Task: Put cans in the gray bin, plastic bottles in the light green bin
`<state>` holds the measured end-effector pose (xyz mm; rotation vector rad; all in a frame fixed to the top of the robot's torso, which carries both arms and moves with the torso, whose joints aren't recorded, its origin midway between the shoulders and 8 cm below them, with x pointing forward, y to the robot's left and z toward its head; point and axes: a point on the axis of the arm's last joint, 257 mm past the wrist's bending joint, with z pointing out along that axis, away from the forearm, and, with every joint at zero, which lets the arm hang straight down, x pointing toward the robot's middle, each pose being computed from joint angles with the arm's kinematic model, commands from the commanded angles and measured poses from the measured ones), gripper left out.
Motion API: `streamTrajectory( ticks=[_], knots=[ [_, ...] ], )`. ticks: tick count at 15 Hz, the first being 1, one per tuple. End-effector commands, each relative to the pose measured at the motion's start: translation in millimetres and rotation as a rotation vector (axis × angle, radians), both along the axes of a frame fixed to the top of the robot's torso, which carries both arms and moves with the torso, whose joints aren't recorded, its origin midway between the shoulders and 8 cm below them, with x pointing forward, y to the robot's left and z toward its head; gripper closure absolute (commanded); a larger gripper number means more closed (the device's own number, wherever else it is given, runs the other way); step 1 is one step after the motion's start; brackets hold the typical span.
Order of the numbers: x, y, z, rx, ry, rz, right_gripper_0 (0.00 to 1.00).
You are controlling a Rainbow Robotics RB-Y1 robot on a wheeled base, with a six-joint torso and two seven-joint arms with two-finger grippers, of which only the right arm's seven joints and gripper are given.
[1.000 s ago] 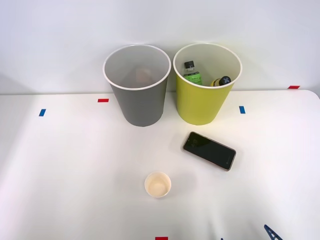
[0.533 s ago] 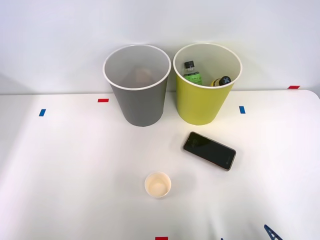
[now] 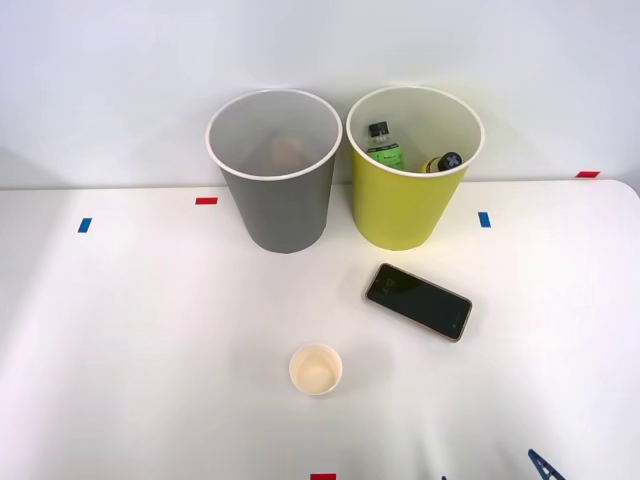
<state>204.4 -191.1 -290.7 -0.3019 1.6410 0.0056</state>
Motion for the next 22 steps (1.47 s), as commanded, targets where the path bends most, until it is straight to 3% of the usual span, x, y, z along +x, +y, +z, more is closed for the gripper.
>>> streamTrajectory(
  ticks=[1,22],
  knots=[
    [0.0,0.0,0.0,0.000,0.000,0.000,0.00],
    [0.0,0.0,0.0,0.000,0.000,0.000,0.00]
  ],
)
